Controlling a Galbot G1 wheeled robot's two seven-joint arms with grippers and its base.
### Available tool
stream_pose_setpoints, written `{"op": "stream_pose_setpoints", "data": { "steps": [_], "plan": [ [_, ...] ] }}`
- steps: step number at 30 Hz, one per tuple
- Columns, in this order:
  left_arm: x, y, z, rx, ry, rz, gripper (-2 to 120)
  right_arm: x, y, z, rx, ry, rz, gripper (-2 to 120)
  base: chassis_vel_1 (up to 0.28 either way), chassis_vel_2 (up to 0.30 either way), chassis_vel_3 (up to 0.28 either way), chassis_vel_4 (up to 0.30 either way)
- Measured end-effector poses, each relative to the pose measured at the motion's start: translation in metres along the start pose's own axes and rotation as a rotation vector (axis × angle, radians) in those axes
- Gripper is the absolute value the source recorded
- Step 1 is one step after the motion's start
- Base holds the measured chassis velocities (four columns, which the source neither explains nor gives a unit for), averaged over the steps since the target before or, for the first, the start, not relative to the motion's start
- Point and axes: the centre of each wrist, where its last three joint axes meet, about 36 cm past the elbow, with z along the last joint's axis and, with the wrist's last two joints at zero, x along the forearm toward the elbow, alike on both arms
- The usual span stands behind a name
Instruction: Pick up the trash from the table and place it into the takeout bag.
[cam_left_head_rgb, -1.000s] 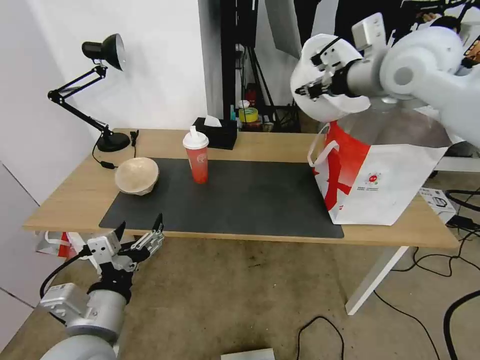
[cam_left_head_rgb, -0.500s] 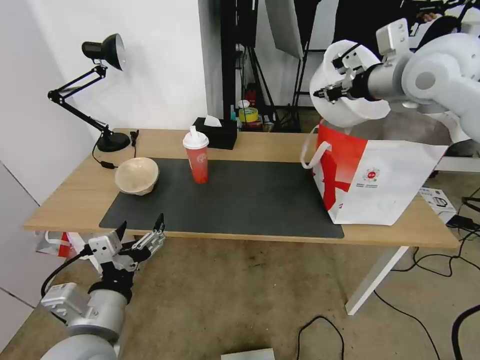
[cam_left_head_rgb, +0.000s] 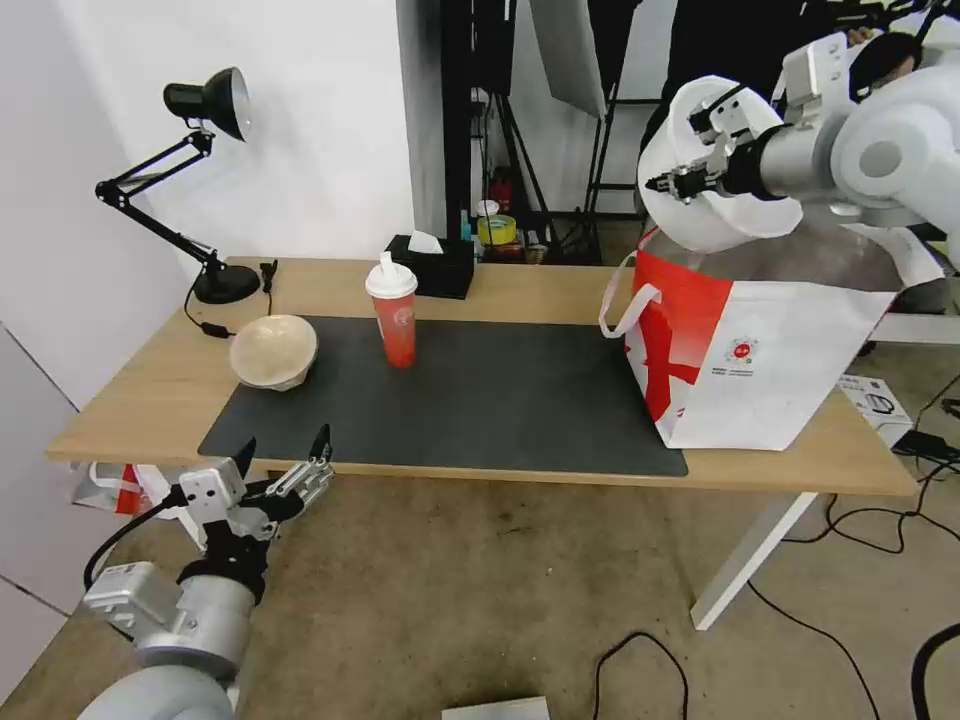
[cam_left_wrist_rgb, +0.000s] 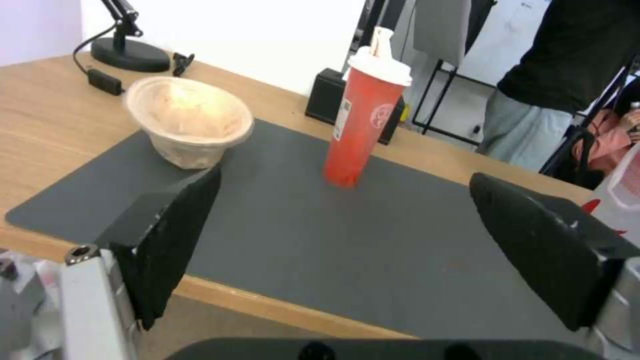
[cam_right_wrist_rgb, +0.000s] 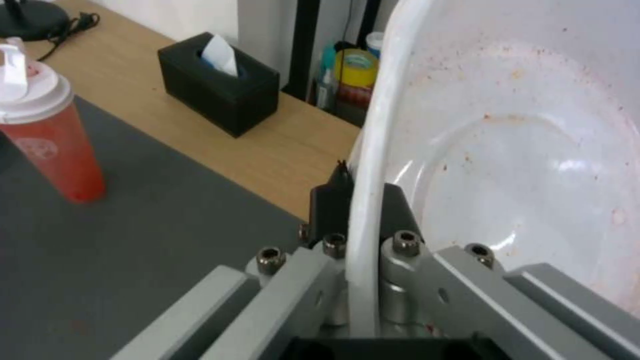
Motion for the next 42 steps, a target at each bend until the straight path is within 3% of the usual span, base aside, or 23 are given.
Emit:
{"op": "stream_pose_setpoints", "data": {
  "steps": [10,24,42],
  "plan": [
    [-0.001,-0.001,0.0,-0.001,-0.002,0.005,100,0.012,-0.009,0.012,-0.022,-0.002,0.016,0,0.0,0.0,0.0,0.0],
    [0.0,0.0,0.0,-0.003,0.002,0.003,100,0.007,-0.007,0.057,-0.063,0.036,0.007,0,0.0,0.0,0.0,0.0],
    [0.0,-0.001,0.0,0.001,0.002,0.0,100,-0.002,-0.006,0.068,-0.069,0.049,-0.003,0,0.0,0.0,0.0,0.0]
  ]
}}
